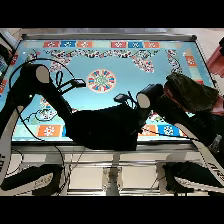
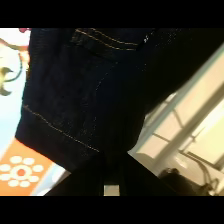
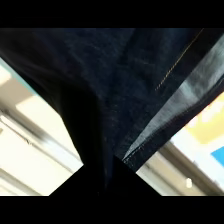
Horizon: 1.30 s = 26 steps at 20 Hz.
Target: Fold the clothes and pants, and hang the long-sleeved shirts on hangers.
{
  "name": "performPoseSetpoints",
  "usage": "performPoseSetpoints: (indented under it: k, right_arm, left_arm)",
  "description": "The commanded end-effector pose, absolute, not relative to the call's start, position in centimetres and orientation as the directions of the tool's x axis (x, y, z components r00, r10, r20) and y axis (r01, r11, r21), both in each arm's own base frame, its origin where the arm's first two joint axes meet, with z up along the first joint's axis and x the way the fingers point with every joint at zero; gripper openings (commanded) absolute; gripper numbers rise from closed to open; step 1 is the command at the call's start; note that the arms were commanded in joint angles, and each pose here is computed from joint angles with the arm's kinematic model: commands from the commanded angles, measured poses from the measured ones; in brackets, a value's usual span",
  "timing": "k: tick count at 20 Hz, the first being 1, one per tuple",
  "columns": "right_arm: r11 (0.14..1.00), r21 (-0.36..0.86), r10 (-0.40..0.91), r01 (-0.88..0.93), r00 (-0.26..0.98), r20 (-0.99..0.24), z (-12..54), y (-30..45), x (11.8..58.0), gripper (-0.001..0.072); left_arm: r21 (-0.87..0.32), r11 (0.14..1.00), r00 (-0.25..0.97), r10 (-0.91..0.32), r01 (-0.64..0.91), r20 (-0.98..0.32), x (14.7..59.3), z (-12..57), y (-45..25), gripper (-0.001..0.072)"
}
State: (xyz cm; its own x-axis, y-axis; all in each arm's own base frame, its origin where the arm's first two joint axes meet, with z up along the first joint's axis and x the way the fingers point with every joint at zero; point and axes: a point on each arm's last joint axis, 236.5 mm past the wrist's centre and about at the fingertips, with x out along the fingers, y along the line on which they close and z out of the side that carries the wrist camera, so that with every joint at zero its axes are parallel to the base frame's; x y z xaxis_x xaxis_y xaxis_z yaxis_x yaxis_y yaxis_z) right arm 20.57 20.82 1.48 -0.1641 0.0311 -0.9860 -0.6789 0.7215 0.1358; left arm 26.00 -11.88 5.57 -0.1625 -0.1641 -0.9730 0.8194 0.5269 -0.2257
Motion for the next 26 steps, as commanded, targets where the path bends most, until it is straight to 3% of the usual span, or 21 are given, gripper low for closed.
performPoseSetpoints:
  k: [1, 2, 3, 7, 10, 11, 12, 13, 14, 15, 18, 20, 21, 23, 26]
  right_arm:
    - [0.722, 0.149, -0.014, -0.676, -0.229, -0.973, 0.5, 20.0, 18.6, 0.0134]
    - [0.72, 0.151, -0.012, -0.677, -0.23, -0.973, 0.6, 20.0, 18.6, 0.0282]
    - [0.714, 0.165, -0.006, -0.68, -0.242, -0.97, 0.6, 20.1, 18.3, 0.0346]
    - [0.676, 0.215, -0.027, -0.705, -0.316, -0.948, 1.2, 19.6, 16.5, 0.0346]
    - [0.661, 0.213, 0.023, -0.719, -0.264, -0.964, 2.1, 19.5, 17.6, 0.0349]
    - [0.667, 0.203, 0.068, -0.717, -0.212, -0.975, 2.8, 19.5, 18.6, 0.0421]
    - [0.686, 0.187, 0.112, -0.703, -0.151, -0.982, 3.8, 19.2, 19.8, 0.0554]
    - [0.713, 0.171, 0.161, -0.68, -0.079, -0.984, 5.0, 18.6, 21.1, 0.061]
    - [0.745, 0.158, 0.203, -0.648, -0.005, -0.979, 6.3, 17.7, 22.4, 0.061]
    - [0.775, 0.145, 0.234, -0.615, 0.065, -0.97, 7.5, 16.7, 23.7, 0.0617]
    - [0.822, 0.201, 0.362, -0.532, 0.216, -0.907, 9.3, 14.8, 26.2, 0.069]
    - [0.813, 0.32, 0.455, -0.485, 0.187, -0.871, 7.8, 14.6, 26.1, 0.0691]
    - [0.82, 0.357, 0.474, -0.448, 0.182, -0.861, 6.2, 14.1, 26.3, 0.069]
    - [0.855, 0.378, 0.458, -0.354, 0.173, -0.872, 2.2, 12.4, 26.7, 0.069]
    - [0.873, 0.411, 0.447, -0.264, 0.093, -0.89, -3.3, 11.4, 26.1, 0.0688]
  left_arm:
    - [-0.34, 0.547, -0.282, -0.19, 0.765, -0.94, 23.1, 6.4, -12.5, 0.0226]
    - [-0.339, 0.579, -0.281, -0.19, 0.742, -0.941, 23.1, 6.4, -12.5, 0.0364]
    - [-0.339, 0.584, -0.281, -0.19, 0.738, -0.941, 23.1, 6.4, -12.5, 0.0394]
    - [-0.315, 0.595, -0.273, -0.163, 0.739, -0.948, 23.3, 6.3, -11.8, 0.0404]
    - [-0.267, 0.619, -0.256, -0.108, 0.738, -0.96, 23.7, 6.0, -10.4, 0.0406]
    - [-0.236, 0.65, -0.244, -0.079, 0.723, -0.967, 24.0, 5.8, -9.5, 0.0404]
    - [-0.183, 0.695, -0.215, -0.042, 0.695, -0.976, 24.8, 5.6, -8.3, 0.0404]
    - [-0.132, 0.741, -0.18, -0.014, 0.659, -0.983, 25.8, 5.4, -7.0, 0.0405]
    - [-0.092, 0.786, -0.151, 0.002, 0.612, -0.989, 26.7, 5.3, -5.6, 0.0433]
    - [-0.08, 0.824, -0.135, -0.004, 0.561, -0.991, 27.3, 5.3, -4.4, 0.0507]
    - [-0.069, 0.925, -0.099, -0.035, 0.373, -0.994, 28.4, 5.2, -0.4, 0.0528]
    - [-0.059, 0.961, -0.058, -0.044, 0.271, -0.997, 29.2, 5.1, 2.2, 0.0557]
    - [-0.047, 0.976, -0.026, -0.042, 0.214, -0.999, 29.8, 5.1, 3.6, 0.0658]
    - [-0.034, 0.994, 0.014, -0.036, 0.106, -0.999, 30.4, 4.9, 6.0, 0.0669]
    - [-0.046, 0.999, -0.019, -0.045, 0.026, -0.999, 29.2, 3.2, 7.7, 0.0669]
